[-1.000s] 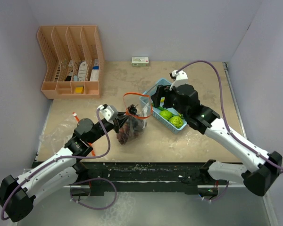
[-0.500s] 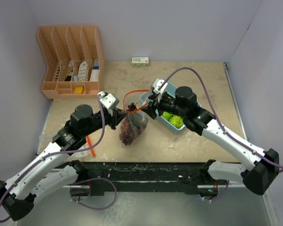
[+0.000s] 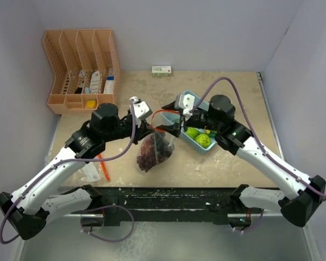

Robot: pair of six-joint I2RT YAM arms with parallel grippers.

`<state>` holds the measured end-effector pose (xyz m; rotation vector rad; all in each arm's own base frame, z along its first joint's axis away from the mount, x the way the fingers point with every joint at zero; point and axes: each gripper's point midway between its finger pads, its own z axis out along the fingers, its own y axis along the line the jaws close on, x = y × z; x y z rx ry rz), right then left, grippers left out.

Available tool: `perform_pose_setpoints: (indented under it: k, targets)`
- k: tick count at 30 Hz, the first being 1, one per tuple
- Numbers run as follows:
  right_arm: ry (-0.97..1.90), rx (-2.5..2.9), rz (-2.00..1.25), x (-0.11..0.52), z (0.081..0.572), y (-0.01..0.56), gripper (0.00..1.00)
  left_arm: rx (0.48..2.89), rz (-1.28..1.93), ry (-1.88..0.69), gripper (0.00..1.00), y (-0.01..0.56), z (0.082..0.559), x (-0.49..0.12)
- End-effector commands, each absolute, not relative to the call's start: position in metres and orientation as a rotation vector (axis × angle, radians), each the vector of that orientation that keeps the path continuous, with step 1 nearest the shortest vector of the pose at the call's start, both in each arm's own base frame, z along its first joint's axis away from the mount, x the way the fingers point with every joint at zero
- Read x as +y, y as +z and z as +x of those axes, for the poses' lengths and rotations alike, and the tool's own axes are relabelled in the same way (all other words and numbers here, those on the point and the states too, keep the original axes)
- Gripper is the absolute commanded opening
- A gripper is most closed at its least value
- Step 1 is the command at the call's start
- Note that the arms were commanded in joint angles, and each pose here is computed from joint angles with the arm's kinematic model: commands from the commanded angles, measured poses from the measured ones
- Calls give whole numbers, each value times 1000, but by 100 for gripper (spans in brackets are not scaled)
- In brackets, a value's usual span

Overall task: Place the food in the zip-top bag and seal the zipper
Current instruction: Zip the zipper food storage bag at the center of the board.

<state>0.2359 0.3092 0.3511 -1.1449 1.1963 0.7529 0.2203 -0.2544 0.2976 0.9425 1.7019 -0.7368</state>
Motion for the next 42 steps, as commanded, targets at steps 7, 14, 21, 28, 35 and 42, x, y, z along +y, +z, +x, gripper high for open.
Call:
perform_pose_setpoints:
  k: [7, 14, 21, 28, 35, 42]
  targets:
    - [968, 1019, -1529, 341, 201, 322, 72, 1515, 994, -698, 0, 354, 190, -231]
    - [1043, 966, -1593, 348, 194, 312, 72, 1553, 993, -662, 0, 338, 189, -223]
    - [1121, 1022, -1618, 362, 204, 291, 73, 1502, 1037, -714, 0, 337, 185, -233]
    - [982, 1065, -1461, 362, 229, 314, 74, 1520, 1053, -720, 0, 330, 186, -236]
    - [833, 1052, -1366, 347, 239, 342, 75, 1532, 1053, -722, 0, 325, 188, -237]
    - [951, 991, -1526, 354, 216, 329, 79, 1537, 1064, -730, 0, 323, 189, -240]
